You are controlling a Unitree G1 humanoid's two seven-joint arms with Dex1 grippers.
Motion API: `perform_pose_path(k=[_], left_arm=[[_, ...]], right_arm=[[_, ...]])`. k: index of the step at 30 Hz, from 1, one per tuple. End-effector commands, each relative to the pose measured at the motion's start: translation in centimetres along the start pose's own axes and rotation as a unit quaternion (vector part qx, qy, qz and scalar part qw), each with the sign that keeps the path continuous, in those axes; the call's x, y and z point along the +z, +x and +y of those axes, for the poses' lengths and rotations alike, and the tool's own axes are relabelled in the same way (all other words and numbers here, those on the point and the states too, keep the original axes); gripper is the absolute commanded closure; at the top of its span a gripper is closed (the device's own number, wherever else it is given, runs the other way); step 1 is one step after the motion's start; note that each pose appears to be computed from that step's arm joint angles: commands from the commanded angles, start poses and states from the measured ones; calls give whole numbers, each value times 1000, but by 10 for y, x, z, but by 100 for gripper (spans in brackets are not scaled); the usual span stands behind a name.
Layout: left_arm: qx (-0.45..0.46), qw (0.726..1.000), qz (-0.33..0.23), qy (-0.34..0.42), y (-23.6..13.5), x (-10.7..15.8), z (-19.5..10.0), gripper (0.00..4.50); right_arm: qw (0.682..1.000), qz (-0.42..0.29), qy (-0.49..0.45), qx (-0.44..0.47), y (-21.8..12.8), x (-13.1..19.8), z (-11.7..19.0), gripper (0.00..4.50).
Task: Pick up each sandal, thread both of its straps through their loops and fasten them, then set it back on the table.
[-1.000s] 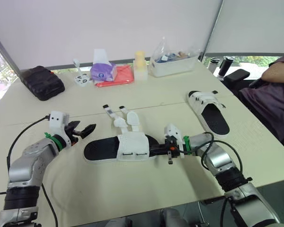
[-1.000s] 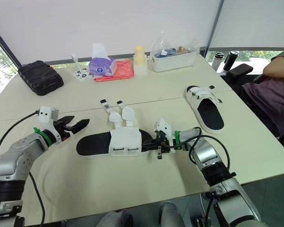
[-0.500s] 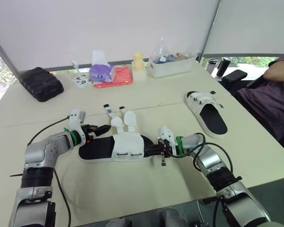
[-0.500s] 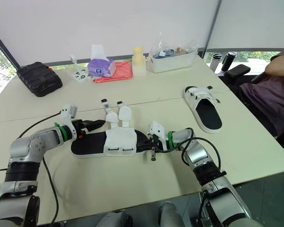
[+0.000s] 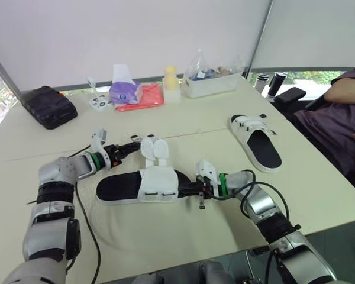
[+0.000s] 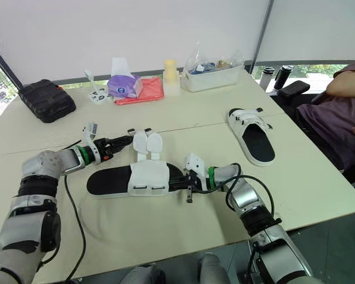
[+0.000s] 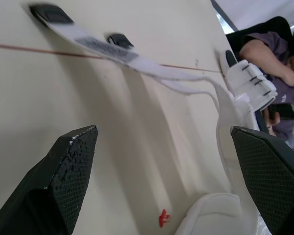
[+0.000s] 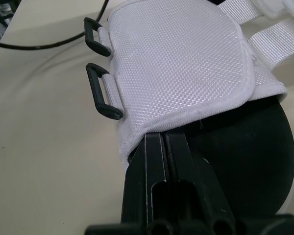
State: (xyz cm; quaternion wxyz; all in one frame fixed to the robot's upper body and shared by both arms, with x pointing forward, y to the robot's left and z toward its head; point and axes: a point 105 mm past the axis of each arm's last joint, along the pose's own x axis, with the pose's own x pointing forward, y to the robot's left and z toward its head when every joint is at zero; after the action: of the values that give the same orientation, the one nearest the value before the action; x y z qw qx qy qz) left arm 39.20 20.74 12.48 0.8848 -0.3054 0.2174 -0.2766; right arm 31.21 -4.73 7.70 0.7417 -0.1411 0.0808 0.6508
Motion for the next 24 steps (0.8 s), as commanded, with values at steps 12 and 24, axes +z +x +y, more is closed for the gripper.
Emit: perform_pose_path(k=[12, 24], left_arm=[[-105, 994, -12, -32, -2, -14, -45, 0], [-69, 988, -98, -102, 49, 6, -22, 0]], right_arm=[[999, 35, 14, 18, 10, -21, 12, 447], [999, 33, 14, 13, 13, -24, 13, 447]])
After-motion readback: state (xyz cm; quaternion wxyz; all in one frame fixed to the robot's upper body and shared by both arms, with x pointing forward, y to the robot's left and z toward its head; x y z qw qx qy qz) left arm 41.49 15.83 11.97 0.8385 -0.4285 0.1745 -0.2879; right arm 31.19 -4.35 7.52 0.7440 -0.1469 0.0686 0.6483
